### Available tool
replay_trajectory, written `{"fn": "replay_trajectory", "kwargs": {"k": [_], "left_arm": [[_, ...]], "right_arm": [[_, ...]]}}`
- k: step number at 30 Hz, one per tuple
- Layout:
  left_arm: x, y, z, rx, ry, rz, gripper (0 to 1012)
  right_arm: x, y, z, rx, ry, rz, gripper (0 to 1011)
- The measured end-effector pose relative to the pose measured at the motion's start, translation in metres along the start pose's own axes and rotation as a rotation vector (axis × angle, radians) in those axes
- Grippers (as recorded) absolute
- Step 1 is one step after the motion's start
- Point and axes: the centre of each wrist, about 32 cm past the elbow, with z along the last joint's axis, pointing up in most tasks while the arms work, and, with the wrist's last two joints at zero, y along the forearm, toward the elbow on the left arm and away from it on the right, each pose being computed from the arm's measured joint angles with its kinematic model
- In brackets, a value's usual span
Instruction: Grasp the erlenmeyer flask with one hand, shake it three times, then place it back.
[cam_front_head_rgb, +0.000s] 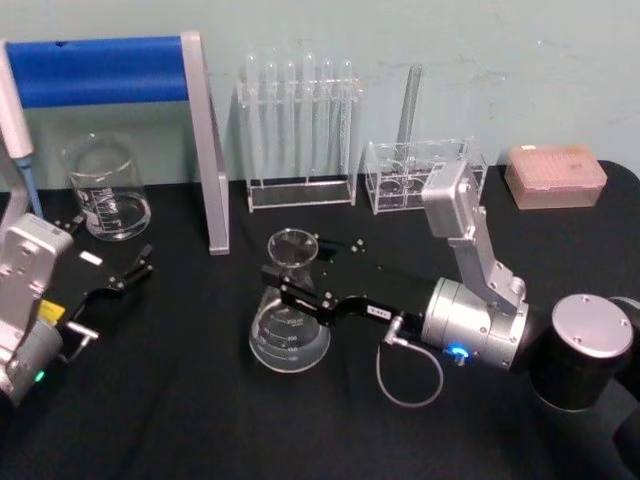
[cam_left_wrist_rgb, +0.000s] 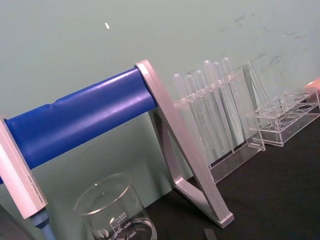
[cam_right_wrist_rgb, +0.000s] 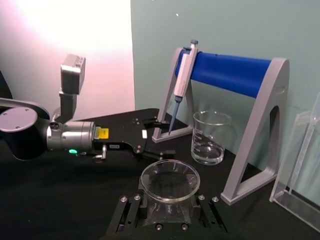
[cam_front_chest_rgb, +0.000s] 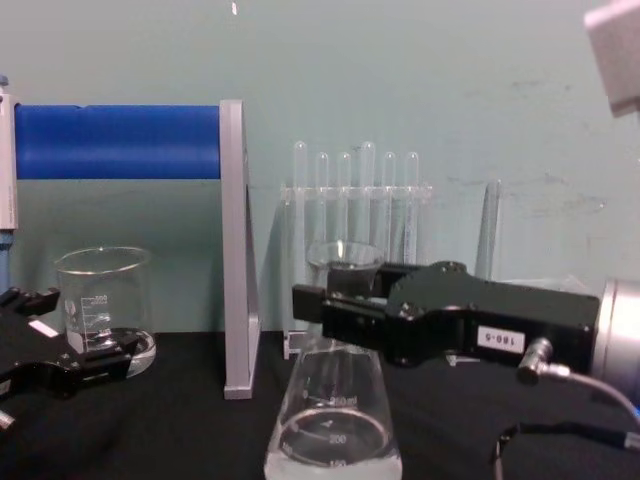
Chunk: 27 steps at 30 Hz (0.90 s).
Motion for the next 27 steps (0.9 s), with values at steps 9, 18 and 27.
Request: {"fn": "replay_trajectory", "kwargs": {"k": [9,18,27], "left_arm": [[0.0000,0.0000,0.0000,0.000,0.000,0.000,1001],[0.0000,0.0000,0.0000,0.000,0.000,0.000,1000],[0.0000,0.0000,0.0000,0.000,0.000,0.000,1001]], "right_arm": [[0.000,0.003,-0.015,-0.020,0.019,-0.006,449],[0.001,0.004,-0.026,-0.047,0.019,-0.011,449],[0.001,0.005,-0.031,-0.059,0.025,-0.016,449]]}}
